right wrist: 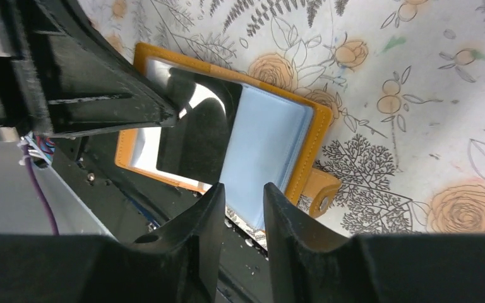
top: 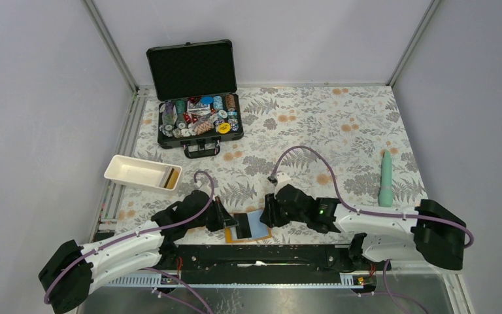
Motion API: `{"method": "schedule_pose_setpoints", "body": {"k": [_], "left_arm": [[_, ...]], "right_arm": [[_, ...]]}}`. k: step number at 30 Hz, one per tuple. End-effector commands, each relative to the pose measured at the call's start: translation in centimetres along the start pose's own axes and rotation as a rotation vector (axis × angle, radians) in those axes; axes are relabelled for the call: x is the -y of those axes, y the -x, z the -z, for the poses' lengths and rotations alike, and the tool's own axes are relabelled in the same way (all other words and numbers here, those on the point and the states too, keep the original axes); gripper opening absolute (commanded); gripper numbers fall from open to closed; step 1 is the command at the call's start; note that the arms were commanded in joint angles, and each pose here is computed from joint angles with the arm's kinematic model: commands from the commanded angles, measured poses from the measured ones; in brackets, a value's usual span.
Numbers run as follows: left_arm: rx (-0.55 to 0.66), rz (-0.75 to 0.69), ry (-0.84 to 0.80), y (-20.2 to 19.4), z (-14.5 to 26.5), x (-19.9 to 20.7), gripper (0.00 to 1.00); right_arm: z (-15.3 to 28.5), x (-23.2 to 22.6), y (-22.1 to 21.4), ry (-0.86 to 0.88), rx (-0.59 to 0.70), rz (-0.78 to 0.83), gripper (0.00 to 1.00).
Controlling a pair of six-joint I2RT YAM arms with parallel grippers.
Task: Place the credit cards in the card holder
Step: Insert the credit card into the card holder.
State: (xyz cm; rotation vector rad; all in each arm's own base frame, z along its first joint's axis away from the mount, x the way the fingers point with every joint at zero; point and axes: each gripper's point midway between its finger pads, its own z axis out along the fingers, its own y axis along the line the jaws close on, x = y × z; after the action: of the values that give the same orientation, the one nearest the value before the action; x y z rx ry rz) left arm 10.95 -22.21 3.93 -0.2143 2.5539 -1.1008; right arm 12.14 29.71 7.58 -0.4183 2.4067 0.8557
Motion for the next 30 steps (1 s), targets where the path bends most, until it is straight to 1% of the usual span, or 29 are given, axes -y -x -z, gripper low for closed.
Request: {"method": "schedule_pose_setpoints", "body": {"k": [1,7,13,21,28,30], "left_arm": [[0.016,-0.029,0.020,0.5,0.2,-0.1,0.00],[0.014,-0.033,0.021,0.5,0.2,-0.1,0.00],[0.016,-0.031,0.021,0.5,0.1,-0.1,0.00],[0.017,-0.032,0.020,0.5,0.2,-0.2,0.00],[0.016,-0.034,0.021,0.5,0.1,-0.2,0.00],[0.019,-0.036,0.021,0.5,0.1,-0.2,0.00]], "right_arm": [[-1.5,-0.7,-1.2,0.041,-0.063,0.003,0.35],[-2.1,2.4,-1.9,-0.114,-0.072,-0.013,0.35],[-2.3,3.4,-2.8,-0.140,-0.094,-0.006,0.40],[-2.7,4.0,-3.7,-0.134,-0.122,-0.027,0.41],[-3.1,3.0,-3.9,-0.050,-0.118,-0.070,0.41],[-3.1,2.7,-4.2,-0.032,-0.135,-0.078,0.41]]}}
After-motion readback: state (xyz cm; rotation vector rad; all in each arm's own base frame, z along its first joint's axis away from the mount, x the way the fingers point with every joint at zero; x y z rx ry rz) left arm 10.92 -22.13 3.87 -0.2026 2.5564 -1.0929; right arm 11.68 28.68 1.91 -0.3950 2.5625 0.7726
